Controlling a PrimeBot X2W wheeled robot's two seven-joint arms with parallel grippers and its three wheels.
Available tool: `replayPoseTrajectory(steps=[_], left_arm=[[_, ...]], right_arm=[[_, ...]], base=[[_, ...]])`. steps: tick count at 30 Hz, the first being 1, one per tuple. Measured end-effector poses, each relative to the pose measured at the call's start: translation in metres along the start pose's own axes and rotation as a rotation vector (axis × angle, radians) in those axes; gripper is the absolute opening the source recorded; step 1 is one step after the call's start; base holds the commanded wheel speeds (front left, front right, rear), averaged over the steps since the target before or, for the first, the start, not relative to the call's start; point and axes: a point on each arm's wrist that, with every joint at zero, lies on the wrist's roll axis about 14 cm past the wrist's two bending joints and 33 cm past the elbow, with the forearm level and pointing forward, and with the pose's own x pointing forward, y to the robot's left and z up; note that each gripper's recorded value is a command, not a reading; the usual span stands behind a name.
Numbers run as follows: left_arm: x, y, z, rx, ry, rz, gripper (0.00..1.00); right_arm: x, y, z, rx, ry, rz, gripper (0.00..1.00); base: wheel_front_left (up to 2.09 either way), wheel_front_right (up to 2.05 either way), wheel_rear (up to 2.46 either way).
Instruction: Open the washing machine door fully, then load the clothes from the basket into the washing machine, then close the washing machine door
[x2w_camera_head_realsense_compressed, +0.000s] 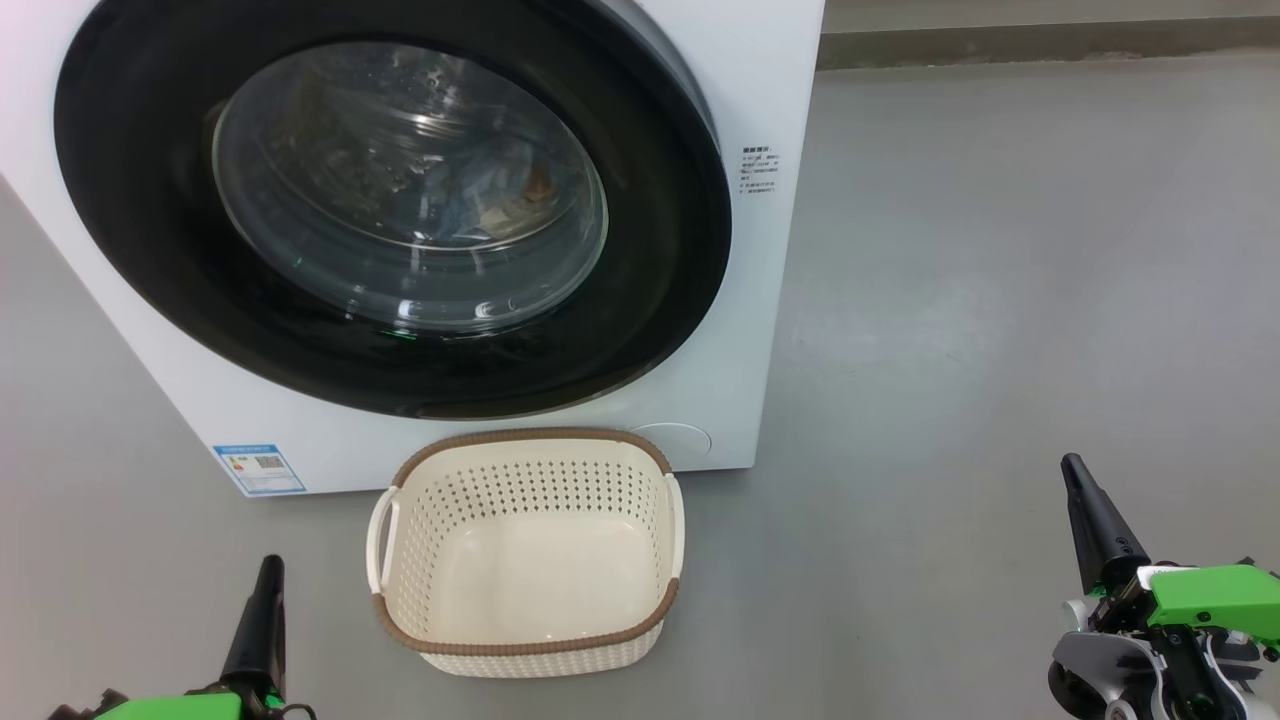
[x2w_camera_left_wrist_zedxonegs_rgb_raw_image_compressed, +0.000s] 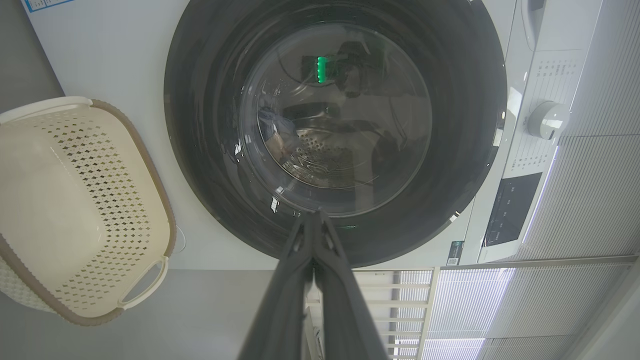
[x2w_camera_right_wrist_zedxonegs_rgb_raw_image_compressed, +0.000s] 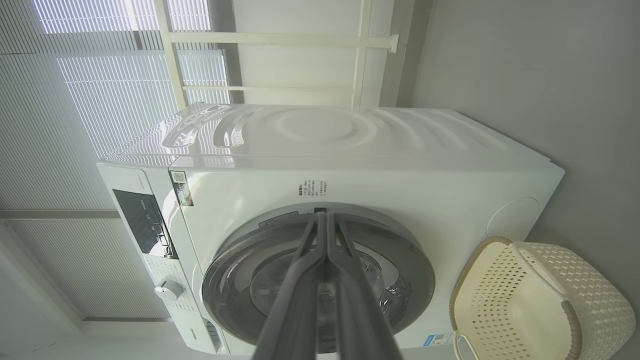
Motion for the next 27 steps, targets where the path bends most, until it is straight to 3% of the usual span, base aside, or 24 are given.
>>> replayPoseTrajectory(steps=[27], left_arm=[[0.0, 0.0, 0.0, 0.0, 0.0, 0.0, 0.0]], right_arm=[[0.0, 0.0, 0.0001, 0.0, 0.0, 0.0, 0.0]], base=[[0.0, 0.0, 0.0]])
